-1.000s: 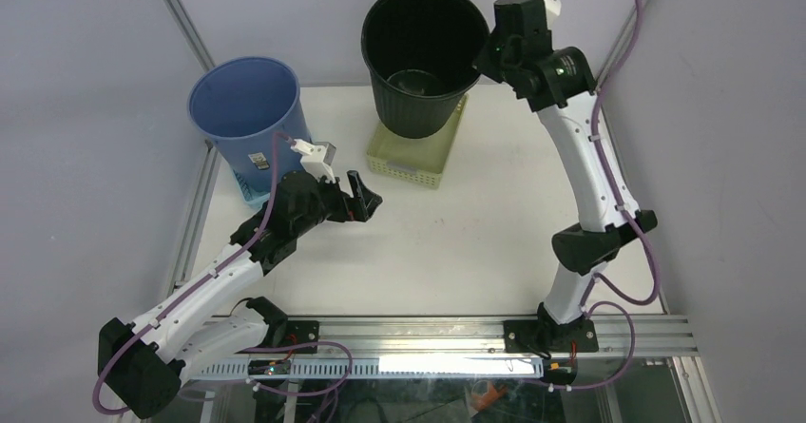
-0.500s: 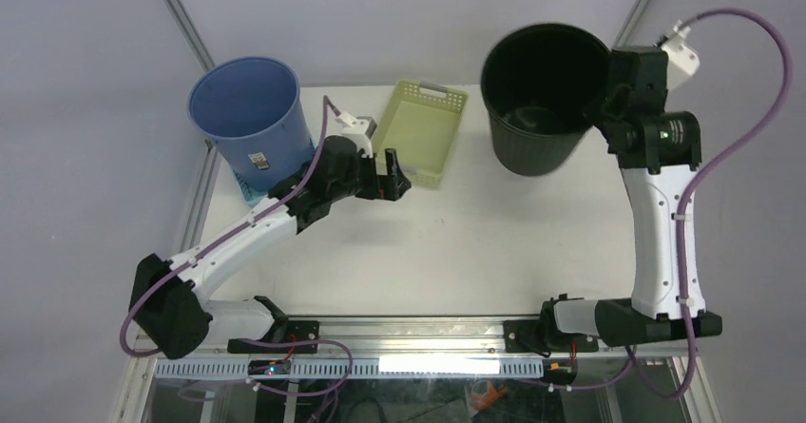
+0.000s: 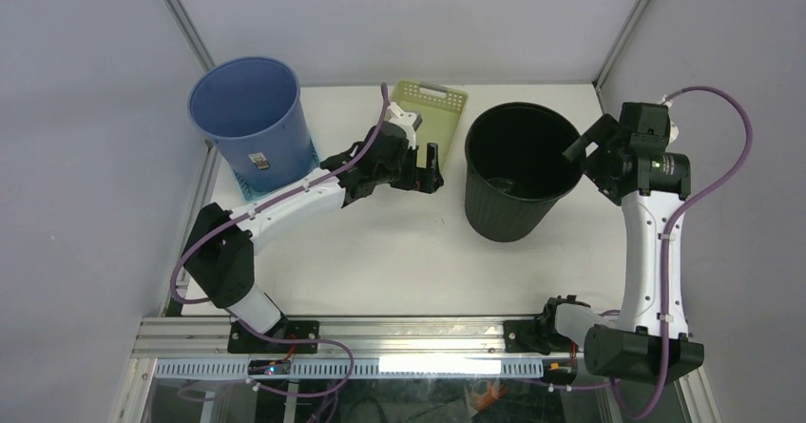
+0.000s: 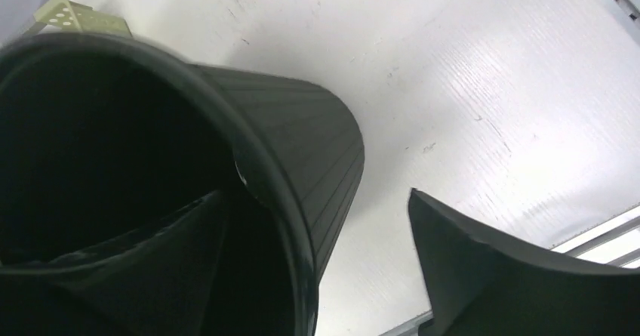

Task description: Turn the large container upside down

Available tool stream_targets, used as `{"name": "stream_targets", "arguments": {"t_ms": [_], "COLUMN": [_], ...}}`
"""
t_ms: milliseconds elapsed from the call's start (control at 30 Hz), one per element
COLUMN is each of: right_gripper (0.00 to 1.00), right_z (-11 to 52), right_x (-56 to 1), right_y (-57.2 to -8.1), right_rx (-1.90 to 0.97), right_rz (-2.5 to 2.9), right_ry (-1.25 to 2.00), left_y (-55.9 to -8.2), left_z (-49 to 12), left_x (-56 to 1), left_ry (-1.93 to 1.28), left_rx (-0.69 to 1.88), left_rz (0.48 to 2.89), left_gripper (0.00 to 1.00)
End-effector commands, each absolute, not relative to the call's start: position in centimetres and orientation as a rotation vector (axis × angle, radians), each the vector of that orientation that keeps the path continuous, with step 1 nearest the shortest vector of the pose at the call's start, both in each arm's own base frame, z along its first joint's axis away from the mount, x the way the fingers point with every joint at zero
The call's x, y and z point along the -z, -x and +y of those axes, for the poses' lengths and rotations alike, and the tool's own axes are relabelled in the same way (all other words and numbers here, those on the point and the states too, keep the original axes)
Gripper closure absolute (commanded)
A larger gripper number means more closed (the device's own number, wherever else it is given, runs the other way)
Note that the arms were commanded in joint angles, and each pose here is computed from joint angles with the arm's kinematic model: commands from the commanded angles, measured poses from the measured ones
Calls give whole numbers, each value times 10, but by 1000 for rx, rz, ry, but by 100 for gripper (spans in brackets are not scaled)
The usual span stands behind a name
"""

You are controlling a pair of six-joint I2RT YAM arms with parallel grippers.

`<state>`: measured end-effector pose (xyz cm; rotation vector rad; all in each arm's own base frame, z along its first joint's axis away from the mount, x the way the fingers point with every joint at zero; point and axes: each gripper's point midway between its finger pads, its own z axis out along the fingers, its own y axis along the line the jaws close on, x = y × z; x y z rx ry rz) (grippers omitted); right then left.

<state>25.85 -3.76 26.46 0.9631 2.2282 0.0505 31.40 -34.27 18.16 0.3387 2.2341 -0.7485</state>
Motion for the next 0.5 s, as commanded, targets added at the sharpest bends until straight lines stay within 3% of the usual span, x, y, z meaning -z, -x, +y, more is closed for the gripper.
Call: {"name": "stream_targets", "arguments": {"t_ms": [0,267,467], "right_gripper": [1,1,1], "right_z": [-50,0,111], "right_x": [-313,-430,-432], "right_y": [-254,-255,-272], "right_rx": [9,-202,-370], "right_rz": [2097,1944,2061], "right_ry": [-841,-383,4], "left_y": [-322,-329,-331], "left_z": [-345,-314,-264], "left_x": [-224,-271,-280], "left_ry": [-341,-200,-86], "left_rx": [745,828,849], "left_rz": [2124,2100,2123], "left_gripper": [1,1,1]}}
